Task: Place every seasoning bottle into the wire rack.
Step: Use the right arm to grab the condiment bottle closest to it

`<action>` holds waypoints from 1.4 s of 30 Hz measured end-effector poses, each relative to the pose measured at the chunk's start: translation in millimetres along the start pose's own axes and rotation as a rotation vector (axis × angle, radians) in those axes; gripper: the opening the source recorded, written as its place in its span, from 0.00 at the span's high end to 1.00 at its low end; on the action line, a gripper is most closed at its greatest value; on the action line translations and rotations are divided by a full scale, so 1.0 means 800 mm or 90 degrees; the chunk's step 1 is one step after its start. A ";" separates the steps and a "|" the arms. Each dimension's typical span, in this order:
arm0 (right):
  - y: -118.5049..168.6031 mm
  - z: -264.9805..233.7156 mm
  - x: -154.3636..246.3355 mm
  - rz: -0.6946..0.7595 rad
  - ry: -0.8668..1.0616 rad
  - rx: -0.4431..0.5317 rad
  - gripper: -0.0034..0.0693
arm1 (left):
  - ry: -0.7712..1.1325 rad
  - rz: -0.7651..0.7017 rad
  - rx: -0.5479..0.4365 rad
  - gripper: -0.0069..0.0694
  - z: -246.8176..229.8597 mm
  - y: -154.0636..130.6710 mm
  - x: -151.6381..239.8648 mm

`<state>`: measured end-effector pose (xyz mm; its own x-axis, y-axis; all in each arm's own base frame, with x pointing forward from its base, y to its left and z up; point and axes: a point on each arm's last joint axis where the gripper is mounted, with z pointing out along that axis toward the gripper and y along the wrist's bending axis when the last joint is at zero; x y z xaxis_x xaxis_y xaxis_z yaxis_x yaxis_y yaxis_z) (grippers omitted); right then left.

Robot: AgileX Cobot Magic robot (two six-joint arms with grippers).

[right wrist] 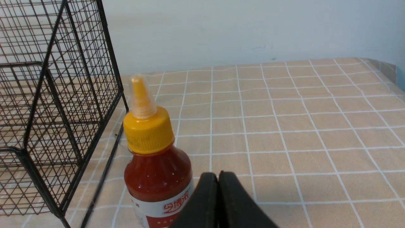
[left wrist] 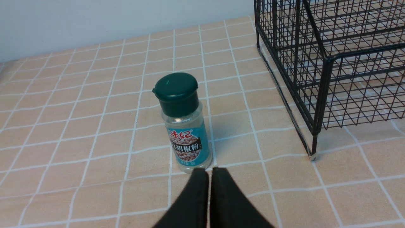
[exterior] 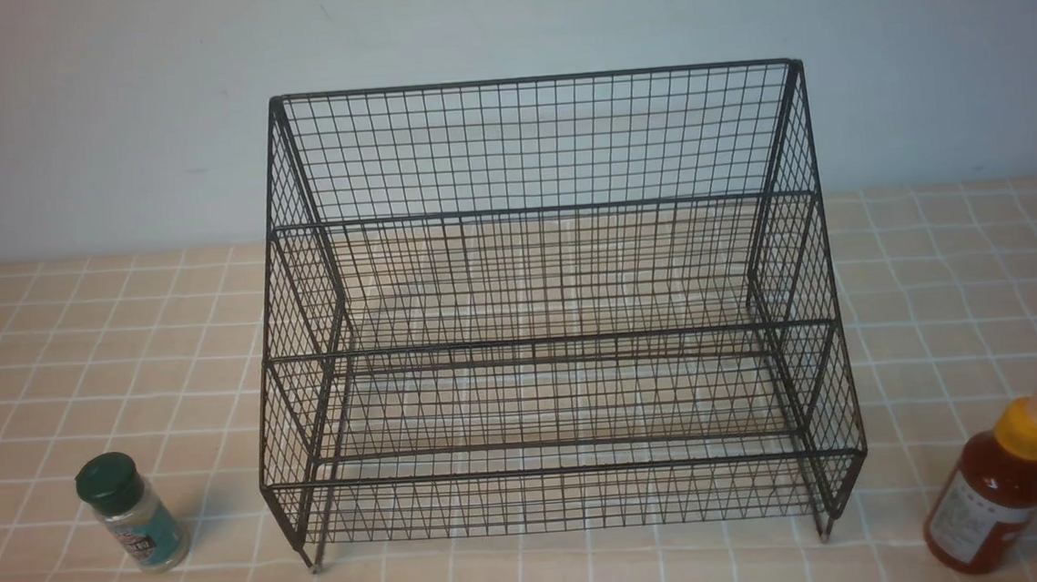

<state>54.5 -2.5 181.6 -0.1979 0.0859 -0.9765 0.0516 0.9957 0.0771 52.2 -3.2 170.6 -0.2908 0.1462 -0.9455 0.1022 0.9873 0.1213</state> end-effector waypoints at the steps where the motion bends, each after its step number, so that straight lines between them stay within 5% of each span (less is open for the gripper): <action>1: 0.000 0.000 0.000 0.000 0.000 0.000 0.97 | 0.000 0.000 0.000 0.92 0.000 0.000 0.000; 31: 0.000 0.000 -0.001 -0.003 -0.004 -0.001 0.97 | 0.000 0.000 0.000 0.92 0.000 0.000 0.000; 42: 0.002 -0.007 -0.039 0.252 -0.230 -0.062 0.97 | 0.000 0.000 0.000 0.92 0.000 0.000 0.000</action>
<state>55.3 -3.0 213.2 0.1687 0.4545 -0.8746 -0.0410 0.8898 0.4545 52.2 -3.2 170.6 -0.2908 0.1462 -0.9455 0.1022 0.9873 0.1213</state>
